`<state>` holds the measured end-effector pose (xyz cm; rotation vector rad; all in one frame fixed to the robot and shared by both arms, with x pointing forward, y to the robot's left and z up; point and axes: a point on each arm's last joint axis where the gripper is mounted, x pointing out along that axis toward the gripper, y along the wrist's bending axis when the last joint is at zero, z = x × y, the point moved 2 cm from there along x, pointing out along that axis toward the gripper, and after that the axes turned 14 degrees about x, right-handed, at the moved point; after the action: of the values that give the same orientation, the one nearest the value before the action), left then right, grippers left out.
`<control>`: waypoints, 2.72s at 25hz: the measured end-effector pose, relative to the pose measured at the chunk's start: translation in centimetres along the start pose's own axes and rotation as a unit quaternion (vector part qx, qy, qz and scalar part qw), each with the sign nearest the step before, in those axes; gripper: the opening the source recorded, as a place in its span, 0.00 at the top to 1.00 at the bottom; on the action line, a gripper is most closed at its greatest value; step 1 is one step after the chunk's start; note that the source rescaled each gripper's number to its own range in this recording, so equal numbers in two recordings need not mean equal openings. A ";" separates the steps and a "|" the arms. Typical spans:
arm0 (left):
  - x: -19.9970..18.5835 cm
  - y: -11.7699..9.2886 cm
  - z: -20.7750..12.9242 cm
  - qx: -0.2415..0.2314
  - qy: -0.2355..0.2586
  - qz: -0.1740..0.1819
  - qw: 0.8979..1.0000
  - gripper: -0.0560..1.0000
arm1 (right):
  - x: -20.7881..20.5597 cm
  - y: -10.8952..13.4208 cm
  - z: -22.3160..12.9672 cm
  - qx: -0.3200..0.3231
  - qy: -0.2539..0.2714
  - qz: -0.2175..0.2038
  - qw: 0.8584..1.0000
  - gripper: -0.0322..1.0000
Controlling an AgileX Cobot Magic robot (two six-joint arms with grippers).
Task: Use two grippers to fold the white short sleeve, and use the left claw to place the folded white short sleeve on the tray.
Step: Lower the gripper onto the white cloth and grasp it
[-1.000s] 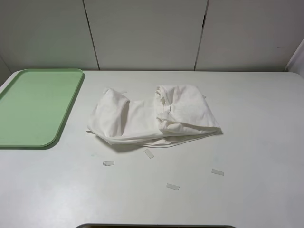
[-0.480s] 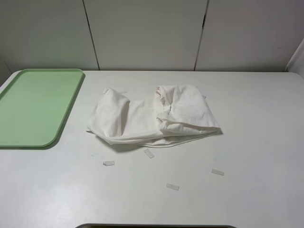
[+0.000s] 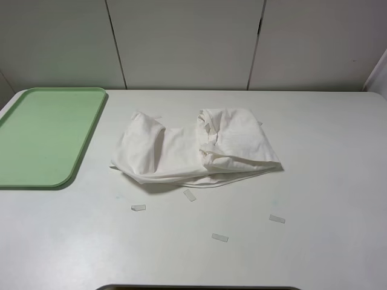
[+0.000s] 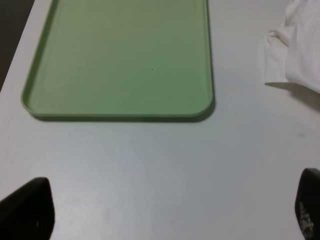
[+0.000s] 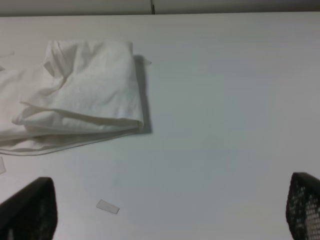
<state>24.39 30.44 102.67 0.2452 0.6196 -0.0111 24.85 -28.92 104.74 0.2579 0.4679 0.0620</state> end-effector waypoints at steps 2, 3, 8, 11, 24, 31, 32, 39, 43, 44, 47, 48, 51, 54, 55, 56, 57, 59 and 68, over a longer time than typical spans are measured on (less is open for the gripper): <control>0.0 0.0 0.0 0.001 0.000 -0.001 1.000 0.03 | 0.0 0.0 0.0 0.000 0.000 0.000 1.000 0.00; 0.0 0.0 0.0 0.002 -0.001 -0.003 1.000 0.03 | 0.0 0.0 0.0 0.000 0.000 0.000 1.000 0.00; 0.0 0.0 0.0 0.009 -0.003 -0.012 1.000 0.03 | 0.0 0.0 0.0 0.000 0.000 0.000 1.000 0.00; 0.0 0.0 0.0 0.009 -0.003 -0.013 1.000 0.03 | 0.0 0.0 0.0 0.000 0.000 0.000 1.000 0.00; 5.8 -1.7 5.5 -0.070 0.096 -0.152 0.981 0.03 | 0.0 0.0 0.0 0.001 0.000 0.000 1.000 0.00; 13.7 -2.5 8.5 -0.124 0.116 -0.197 0.966 0.04 | 0.0 0.0 0.0 0.002 0.001 0.000 1.000 0.00; 14.6 -2.6 8.5 -0.128 0.119 -0.200 0.964 0.04 | 0.0 0.0 0.0 0.002 0.001 0.000 1.000 0.00; 20.9 -3.5 7.4 -0.156 0.170 -0.214 0.949 0.04 | 0.0 0.0 0.0 0.002 0.001 0.000 1.000 0.00; 24.0 -4.9 6.2 -0.160 0.197 -0.227 0.940 0.04 | 0.0 0.0 0.0 0.002 0.001 0.000 1.000 0.00; 24.8 -5.4 5.8 -0.155 0.208 -0.233 0.937 0.04 | 0.0 0.0 0.0 0.002 0.000 -0.001 1.000 0.00; 27.2 -7.3 5.8 -0.150 0.215 -0.252 0.932 0.04 | 0.0 -0.2 0.0 -0.002 -0.001 -0.008 1.000 0.00; 28.0 -7.9 5.9 -0.153 0.217 -0.258 0.929 0.04 | 0.0 -0.2 0.0 -0.003 -0.001 -0.008 1.000 0.00; 30.4 -9.8 6.5 -0.154 0.213 -0.275 0.925 0.04 | 0.0 -0.2 0.0 -0.003 -0.001 -0.009 1.000 0.00; 32.3 -11.4 6.7 -0.161 0.218 -0.284 0.920 0.04 | 0.0 -0.2 0.0 -0.003 -0.002 -0.009 1.000 0.00; 32.8 -11.8 6.8 -0.164 0.219 -0.286 0.918 0.04 | 0.0 -0.2 0.0 -0.003 -0.002 -0.009 1.000 0.00; 33.3 -12.3 6.7 -0.164 0.223 -0.288 0.917 0.04 | 0.0 -0.2 0.0 -0.003 -0.002 -0.009 1.000 0.00; 33.6 -12.6 6.7 -0.163 0.225 -0.290 0.916 0.04 | 0.0 -0.2 0.0 -0.003 -0.002 -0.009 1.000 0.00; 34.1 -13.3 6.7 -0.163 0.228 -0.294 0.914 0.05 | 0.0 -0.2 0.0 -0.003 -0.002 -0.009 1.000 0.00; 35.3 -15.2 6.9 -0.169 0.232 -0.309 0.907 0.23 | 0.0 -0.2 0.0 -0.003 -0.002 -0.009 1.000 0.00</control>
<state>55.80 16.27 84.34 -0.3062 1.1421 -0.4663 24.87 -29.13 104.72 0.2473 0.4662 0.0447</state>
